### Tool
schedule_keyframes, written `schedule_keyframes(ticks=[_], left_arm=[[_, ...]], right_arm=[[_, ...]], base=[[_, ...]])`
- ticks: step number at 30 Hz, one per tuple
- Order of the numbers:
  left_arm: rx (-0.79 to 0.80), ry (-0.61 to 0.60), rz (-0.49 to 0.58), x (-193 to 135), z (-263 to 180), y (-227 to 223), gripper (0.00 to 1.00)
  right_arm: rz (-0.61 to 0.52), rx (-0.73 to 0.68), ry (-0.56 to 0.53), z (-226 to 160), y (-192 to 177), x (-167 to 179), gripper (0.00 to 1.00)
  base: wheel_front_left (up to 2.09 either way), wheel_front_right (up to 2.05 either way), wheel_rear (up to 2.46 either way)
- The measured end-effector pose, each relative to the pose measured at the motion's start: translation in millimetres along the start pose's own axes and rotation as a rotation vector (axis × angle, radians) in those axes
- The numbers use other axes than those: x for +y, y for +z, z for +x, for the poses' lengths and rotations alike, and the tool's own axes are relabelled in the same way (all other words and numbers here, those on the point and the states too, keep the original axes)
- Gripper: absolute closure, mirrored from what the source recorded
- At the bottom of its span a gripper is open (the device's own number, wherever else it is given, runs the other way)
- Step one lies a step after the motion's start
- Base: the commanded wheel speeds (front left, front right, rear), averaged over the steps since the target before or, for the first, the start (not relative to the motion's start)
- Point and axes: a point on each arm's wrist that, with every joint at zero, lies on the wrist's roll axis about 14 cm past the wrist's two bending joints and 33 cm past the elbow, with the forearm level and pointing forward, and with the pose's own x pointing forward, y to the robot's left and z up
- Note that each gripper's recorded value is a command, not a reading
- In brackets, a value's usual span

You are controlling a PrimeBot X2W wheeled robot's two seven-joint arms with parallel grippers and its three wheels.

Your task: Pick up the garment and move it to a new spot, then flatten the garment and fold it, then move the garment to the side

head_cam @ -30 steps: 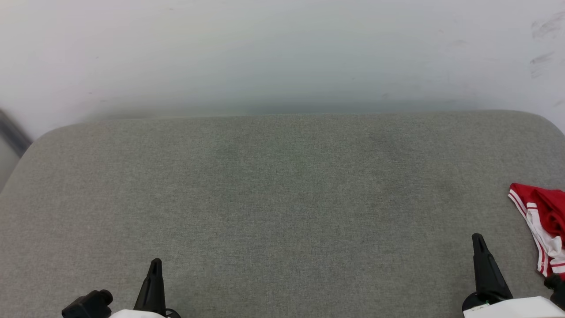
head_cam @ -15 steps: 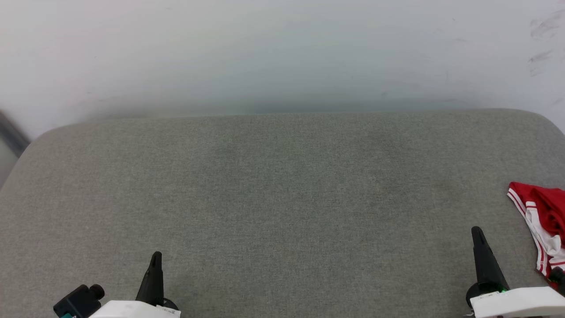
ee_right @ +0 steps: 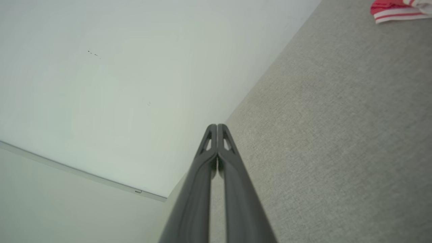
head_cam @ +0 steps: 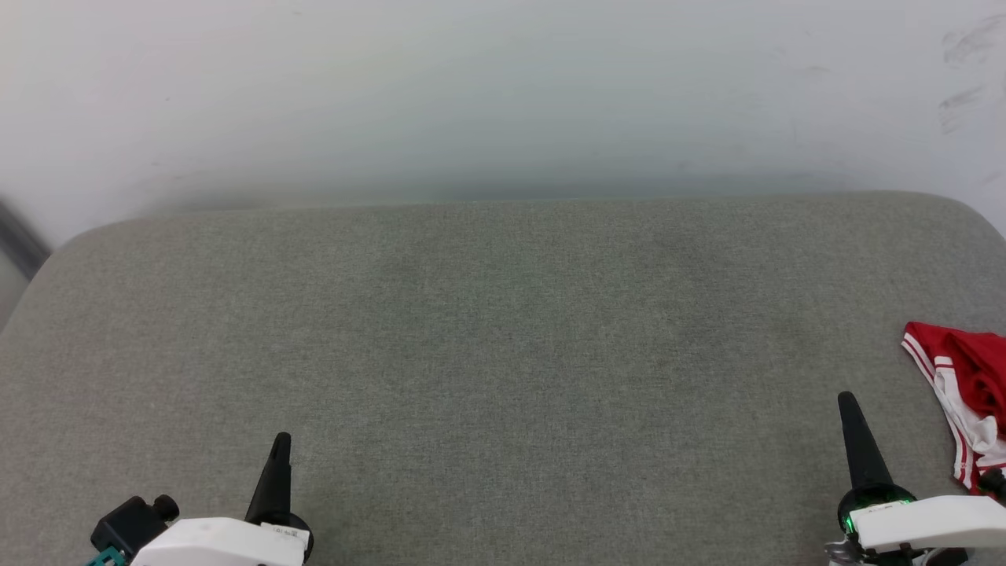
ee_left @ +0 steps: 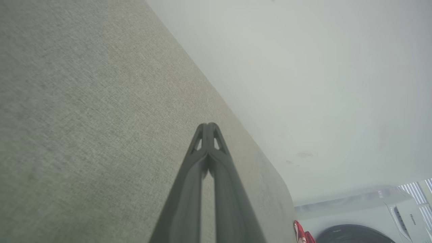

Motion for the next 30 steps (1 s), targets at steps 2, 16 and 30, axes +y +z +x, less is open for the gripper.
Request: schedule_keyframes(ticks=[2, 16, 30], left_arm=[[0.002, -0.004, -0.024, -2, 2, 1, 1.0], [0.018, -0.019, -0.175, -5, 10, 1, 1.0], [0.026, -0.041, -0.31, -11, 18, 4, 1.0]], right_arm=[[0.021, 0.0, -0.003, 0, 0, -1, 1.0], [0.163, 0.01, -0.008, 6, 1, -1, 1.0], [0.288, 0.015, -0.002, 12, 3, 2, 1.0]], base=[[0.0, 0.0, 0.0], [0.0, 0.0, 0.0], [0.0, 0.0, 0.0]])
